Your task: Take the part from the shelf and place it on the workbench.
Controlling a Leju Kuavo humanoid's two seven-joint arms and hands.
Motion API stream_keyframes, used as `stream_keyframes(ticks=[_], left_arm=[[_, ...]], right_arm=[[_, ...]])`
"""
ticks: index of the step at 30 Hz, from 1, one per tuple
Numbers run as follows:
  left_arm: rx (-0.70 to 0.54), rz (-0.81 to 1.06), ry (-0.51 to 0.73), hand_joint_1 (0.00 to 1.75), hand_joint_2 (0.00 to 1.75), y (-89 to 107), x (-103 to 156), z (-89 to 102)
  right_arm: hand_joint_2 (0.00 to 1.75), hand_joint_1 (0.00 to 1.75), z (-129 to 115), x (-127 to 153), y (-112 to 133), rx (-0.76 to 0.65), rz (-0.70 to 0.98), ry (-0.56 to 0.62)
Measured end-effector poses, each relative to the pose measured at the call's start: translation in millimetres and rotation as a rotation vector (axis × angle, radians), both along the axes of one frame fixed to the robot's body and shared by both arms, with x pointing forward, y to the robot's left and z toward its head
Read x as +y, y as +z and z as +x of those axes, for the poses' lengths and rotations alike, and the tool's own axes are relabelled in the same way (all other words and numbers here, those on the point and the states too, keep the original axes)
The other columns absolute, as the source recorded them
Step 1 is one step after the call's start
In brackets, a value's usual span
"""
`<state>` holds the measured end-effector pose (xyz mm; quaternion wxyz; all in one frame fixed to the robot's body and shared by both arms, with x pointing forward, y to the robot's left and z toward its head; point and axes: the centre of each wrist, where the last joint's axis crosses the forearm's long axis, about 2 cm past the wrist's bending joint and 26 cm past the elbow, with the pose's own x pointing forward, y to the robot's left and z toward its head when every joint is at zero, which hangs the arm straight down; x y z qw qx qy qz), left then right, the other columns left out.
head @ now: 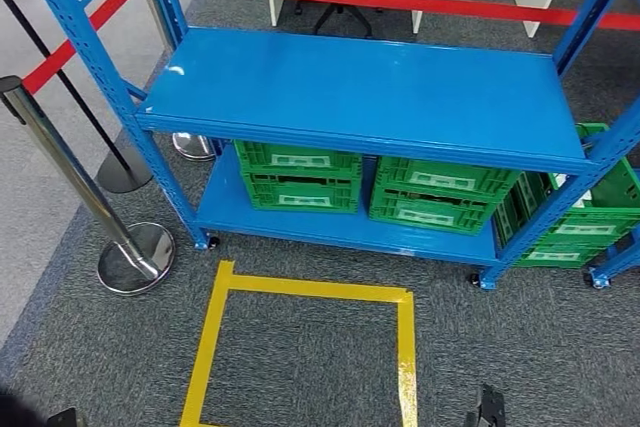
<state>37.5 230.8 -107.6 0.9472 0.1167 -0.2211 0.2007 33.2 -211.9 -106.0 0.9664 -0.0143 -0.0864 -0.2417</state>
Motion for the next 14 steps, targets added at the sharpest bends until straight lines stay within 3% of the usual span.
stream_keyframes(ticks=[14], left_arm=[[-0.002, -0.003, -0.004, 0.0, 0.0, -0.2, 1.0, 0.0]], right_arm=[[0.0, 0.0, -2.4, -0.5, -0.3, 0.006, 0.012, 0.0]])
